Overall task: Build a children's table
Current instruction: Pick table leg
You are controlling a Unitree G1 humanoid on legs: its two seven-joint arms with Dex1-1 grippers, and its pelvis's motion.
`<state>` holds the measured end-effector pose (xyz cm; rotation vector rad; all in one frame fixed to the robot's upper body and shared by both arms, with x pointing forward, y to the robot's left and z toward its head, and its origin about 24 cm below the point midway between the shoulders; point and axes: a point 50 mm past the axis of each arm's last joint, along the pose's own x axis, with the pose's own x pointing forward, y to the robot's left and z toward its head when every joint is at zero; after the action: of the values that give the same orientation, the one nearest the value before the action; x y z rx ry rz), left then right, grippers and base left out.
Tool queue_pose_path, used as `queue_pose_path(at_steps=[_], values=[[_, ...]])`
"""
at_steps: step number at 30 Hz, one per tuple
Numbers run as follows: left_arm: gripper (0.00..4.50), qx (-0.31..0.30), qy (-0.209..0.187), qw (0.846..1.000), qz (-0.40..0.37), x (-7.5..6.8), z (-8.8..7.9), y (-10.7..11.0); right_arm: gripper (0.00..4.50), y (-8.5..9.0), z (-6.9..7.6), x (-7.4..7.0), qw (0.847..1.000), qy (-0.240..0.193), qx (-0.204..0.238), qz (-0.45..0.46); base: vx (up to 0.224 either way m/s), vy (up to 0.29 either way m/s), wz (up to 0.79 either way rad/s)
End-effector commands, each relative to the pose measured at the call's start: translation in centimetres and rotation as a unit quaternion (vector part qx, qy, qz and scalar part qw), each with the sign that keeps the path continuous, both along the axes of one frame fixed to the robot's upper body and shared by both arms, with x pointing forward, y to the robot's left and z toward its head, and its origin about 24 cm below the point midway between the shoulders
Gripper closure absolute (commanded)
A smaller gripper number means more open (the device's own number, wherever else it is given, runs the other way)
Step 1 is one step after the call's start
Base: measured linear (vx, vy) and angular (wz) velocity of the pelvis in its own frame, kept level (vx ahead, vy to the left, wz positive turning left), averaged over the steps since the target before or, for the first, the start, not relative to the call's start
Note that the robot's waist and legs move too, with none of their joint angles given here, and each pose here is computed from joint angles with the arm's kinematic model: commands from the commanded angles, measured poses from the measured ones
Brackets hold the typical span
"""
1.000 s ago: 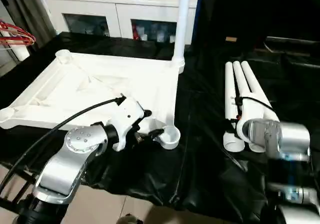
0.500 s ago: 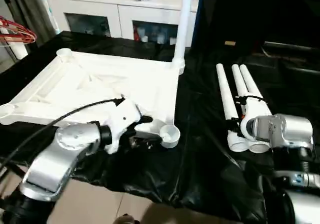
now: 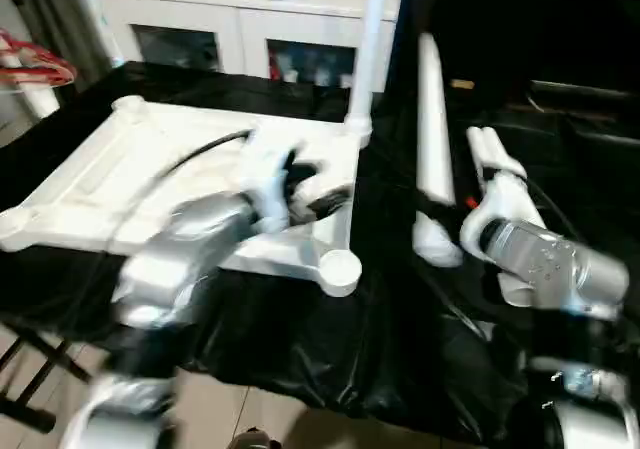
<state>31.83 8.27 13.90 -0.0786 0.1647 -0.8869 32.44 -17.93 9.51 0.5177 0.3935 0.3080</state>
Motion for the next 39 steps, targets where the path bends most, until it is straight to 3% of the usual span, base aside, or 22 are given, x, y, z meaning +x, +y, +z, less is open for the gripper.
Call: queue_pose_path(at_steps=[1, 2, 3, 5, 6, 10, 12, 19, 25, 27, 31, 39], values=[[0.4, -0.014, 0.014, 1.0, 0.012, 0.5, 0.1, 0.0, 2.61, 0.0, 1.0, -0.3, 0.999, -0.039, 0.018, 0.007, 0.0, 0.0, 0.0], [0.36, -0.059, 0.04, 0.997, 0.009, 1.0, 0.7, -1.2, 2.61, 0.9, 1.7, -1.0, 0.994, -0.082, 0.059, 0.032, 0.0, 0.0, 0.0], [0.25, -0.063, 0.043, 0.997, 0.009, 1.0, 0.7, -1.3, 2.61, 1.0, 1.8, -1.1, 0.994, -0.086, 0.062, 0.035, 0.0, 0.0, 0.0], [0.0, -0.113, 0.085, 0.99, 0.004, 1.7, 1.4, -2.6, 2.61, 1.7, 3.3, -2.2, 0.978, -0.159, 0.123, 0.057, 0.0, 0.0, 0.0], [0.0, -0.133, 0.096, 0.986, -0.002, 1.9, 1.8, -3.0, 2.61, 1.9, 3.8, -2.6, 0.973, -0.176, 0.136, 0.068, 0.0, 0.0, 0.0], [0.0, -0.165, 0.109, 0.98, -0.016, 2.0, 2.6, -3.5, 2.61, 2.2, 4.4, -3.3, 0.964, -0.203, 0.148, 0.09, 0.0, 0.0, 0.0], [0.0, -0.227, 0.118, 0.965, -0.054, 1.8, 4.5, -4.4, 2.61, 2.9, 4.8, -4.5, 0.951, -0.223, 0.16, 0.141, 0.0, 0.0, 0.0], [0.0, -0.289, 0.129, 0.944, -0.092, 1.4, 6.1, -4.7, 2.61, 3.6, 4.7, -5.1, 0.945, -0.225, 0.145, 0.19, 0.0, 0.0, 0.0], [0.0, -0.296, 0.137, 0.942, -0.078, 1.7, 6.2, -4.2, 2.61, 3.9, 4.9, -5.4, 0.939, -0.226, 0.137, 0.222, 0.0, 0.0, 0.0], [0.36, -0.302, 0.139, 0.94, -0.075, 1.8, 6.2, -4.1, 2.61, 4.0, 4.8, -5.5, 0.937, -0.224, 0.136, 0.229, 0.0, 0.0, 0.0], [0.39, -0.312, 0.142, 0.936, -0.084, 1.5, 6.4, -4.1, 2.61, 4.1, 4.7, -5.6, 0.936, -0.223, 0.132, 0.237, 0.0, 0.0, 0.0], [1.19, -0.316, 0.146, 0.933, -0.09, 1.3, 6.4, -4.1, 2.61, 4.1, 4.6, -5.7, 0.936, -0.216, 0.124, 0.248, 0.0, 0.0, 0.0]])
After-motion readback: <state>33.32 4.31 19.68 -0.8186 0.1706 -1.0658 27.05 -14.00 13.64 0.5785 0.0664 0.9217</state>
